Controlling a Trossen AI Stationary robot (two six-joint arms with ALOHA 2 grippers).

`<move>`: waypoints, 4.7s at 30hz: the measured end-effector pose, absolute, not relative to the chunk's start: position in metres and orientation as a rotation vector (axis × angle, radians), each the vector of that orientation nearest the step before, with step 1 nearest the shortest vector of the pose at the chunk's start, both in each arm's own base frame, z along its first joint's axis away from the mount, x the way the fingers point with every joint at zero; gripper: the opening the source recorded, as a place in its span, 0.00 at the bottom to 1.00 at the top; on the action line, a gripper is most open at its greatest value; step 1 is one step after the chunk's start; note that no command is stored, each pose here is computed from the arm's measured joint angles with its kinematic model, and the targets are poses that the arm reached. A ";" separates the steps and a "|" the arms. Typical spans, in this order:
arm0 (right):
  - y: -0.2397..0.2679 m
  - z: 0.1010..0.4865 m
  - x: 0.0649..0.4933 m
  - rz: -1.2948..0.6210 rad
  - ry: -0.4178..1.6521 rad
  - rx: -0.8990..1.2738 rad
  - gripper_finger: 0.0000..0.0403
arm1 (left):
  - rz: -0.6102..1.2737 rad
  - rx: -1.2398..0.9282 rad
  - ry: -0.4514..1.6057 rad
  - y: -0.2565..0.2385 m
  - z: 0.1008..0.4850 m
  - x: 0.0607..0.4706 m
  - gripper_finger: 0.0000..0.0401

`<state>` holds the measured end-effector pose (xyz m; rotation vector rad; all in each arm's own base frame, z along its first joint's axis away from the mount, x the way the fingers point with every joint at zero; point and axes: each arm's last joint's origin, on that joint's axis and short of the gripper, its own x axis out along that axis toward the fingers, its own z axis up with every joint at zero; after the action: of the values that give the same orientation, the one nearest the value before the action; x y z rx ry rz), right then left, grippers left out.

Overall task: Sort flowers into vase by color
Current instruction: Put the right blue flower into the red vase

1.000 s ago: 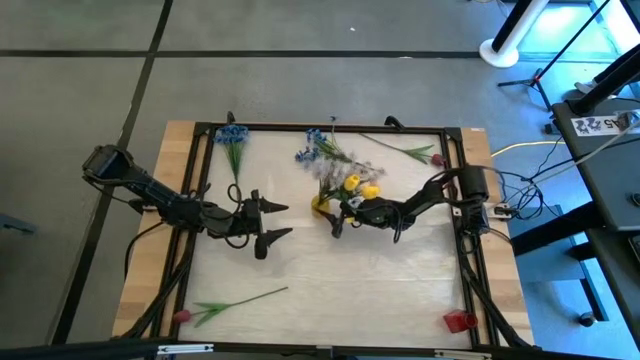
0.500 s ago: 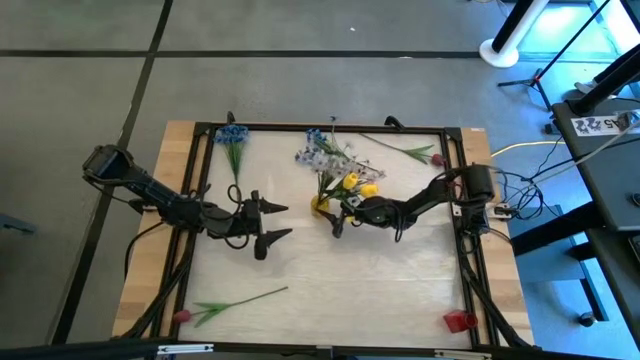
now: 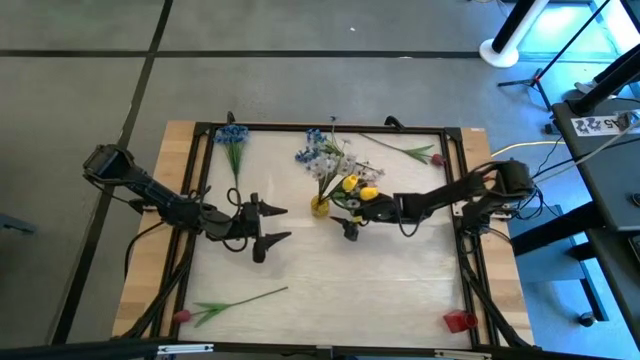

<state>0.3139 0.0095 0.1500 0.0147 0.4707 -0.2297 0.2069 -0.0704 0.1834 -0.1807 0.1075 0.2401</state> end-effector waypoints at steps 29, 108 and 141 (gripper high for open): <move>0.040 0.232 0.195 -0.295 0.734 0.024 0.79 | 0.184 -0.155 0.111 -0.072 0.184 0.207 0.79; -0.177 0.124 0.283 -0.465 1.003 0.219 0.43 | 1.051 -0.697 0.676 0.027 0.156 0.136 0.79; -0.078 0.185 0.180 -0.592 1.821 0.506 0.28 | 1.044 -0.627 0.428 0.016 0.154 0.144 0.79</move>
<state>0.1797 -0.0779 0.1846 0.5063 1.8206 -0.5915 0.1444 0.0157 0.1536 -0.6268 0.4281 1.0445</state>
